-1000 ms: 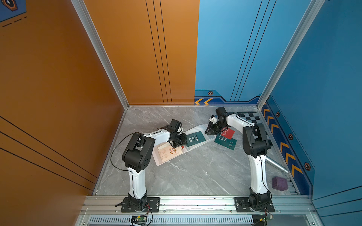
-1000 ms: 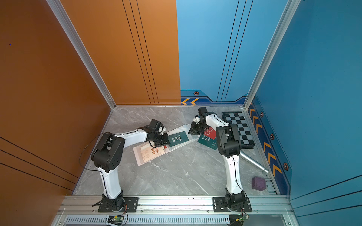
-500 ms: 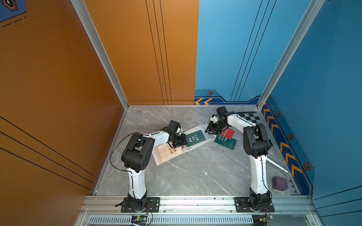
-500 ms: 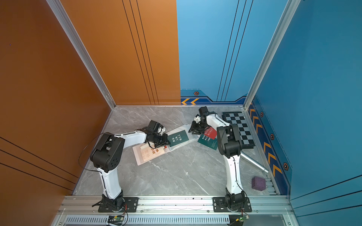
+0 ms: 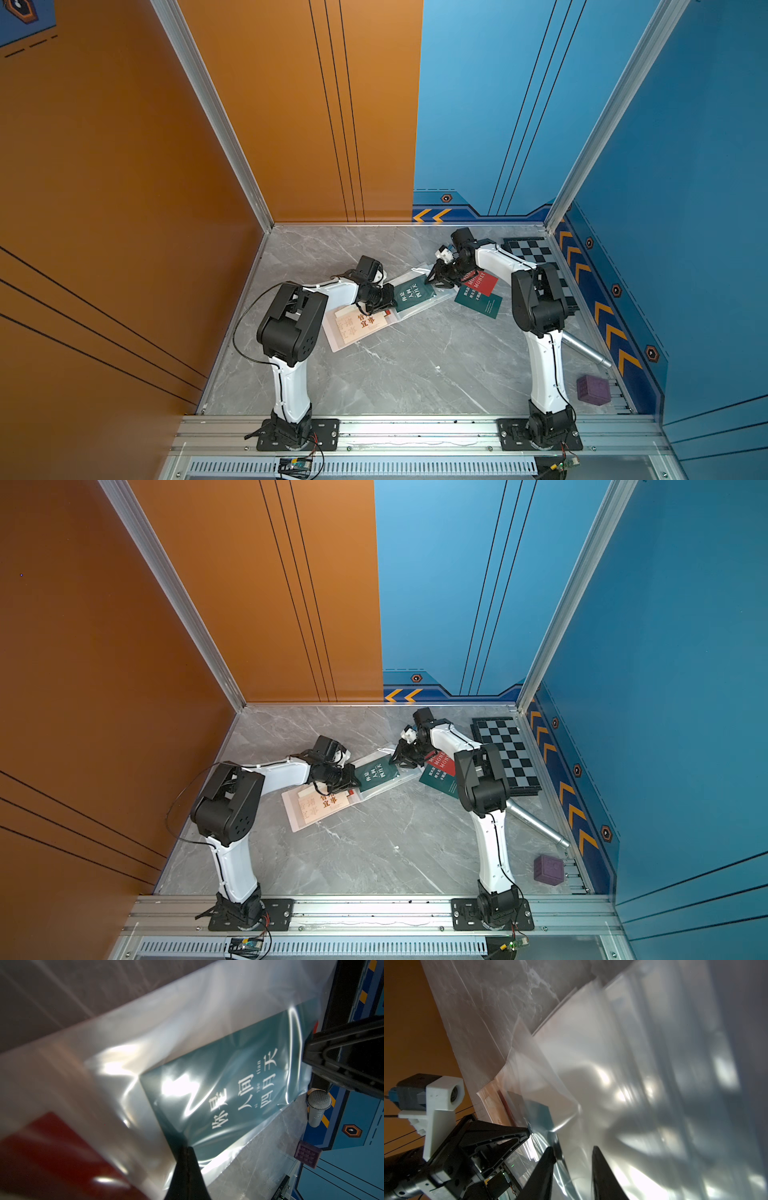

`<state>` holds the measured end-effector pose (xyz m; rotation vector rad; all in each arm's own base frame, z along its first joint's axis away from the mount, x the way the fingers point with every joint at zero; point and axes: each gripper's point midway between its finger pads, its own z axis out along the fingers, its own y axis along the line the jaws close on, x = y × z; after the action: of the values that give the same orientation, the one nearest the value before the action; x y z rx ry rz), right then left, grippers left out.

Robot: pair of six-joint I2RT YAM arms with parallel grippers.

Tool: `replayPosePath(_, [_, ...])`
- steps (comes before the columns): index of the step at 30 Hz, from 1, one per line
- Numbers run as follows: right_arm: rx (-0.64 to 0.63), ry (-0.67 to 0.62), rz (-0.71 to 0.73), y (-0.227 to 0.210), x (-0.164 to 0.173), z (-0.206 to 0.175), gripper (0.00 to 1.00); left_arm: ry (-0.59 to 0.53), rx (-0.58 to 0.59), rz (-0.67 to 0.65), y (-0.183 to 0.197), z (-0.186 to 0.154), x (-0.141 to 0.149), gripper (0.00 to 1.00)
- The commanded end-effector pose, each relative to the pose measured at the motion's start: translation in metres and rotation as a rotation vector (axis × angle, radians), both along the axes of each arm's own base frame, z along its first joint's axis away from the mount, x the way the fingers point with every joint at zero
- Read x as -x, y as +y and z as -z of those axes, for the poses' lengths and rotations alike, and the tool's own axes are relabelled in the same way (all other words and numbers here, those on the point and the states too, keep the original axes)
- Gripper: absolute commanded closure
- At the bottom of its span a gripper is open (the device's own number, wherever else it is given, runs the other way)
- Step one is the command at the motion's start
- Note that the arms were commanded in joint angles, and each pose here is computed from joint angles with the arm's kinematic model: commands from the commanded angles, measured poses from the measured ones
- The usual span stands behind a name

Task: Place the photos into the photo albums
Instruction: Turn the page of the photo album at the center of the board.

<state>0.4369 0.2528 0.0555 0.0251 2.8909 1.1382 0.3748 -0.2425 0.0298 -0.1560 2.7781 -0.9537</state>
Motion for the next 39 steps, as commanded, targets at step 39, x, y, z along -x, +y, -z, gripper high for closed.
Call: replayPosePath(39, [-0.287, -0.054, -0.207, 0.106, 0.058, -0.113, 0.61, -0.079, -0.111, -0.191, 0.076, -0.045, 0.019, 1.0])
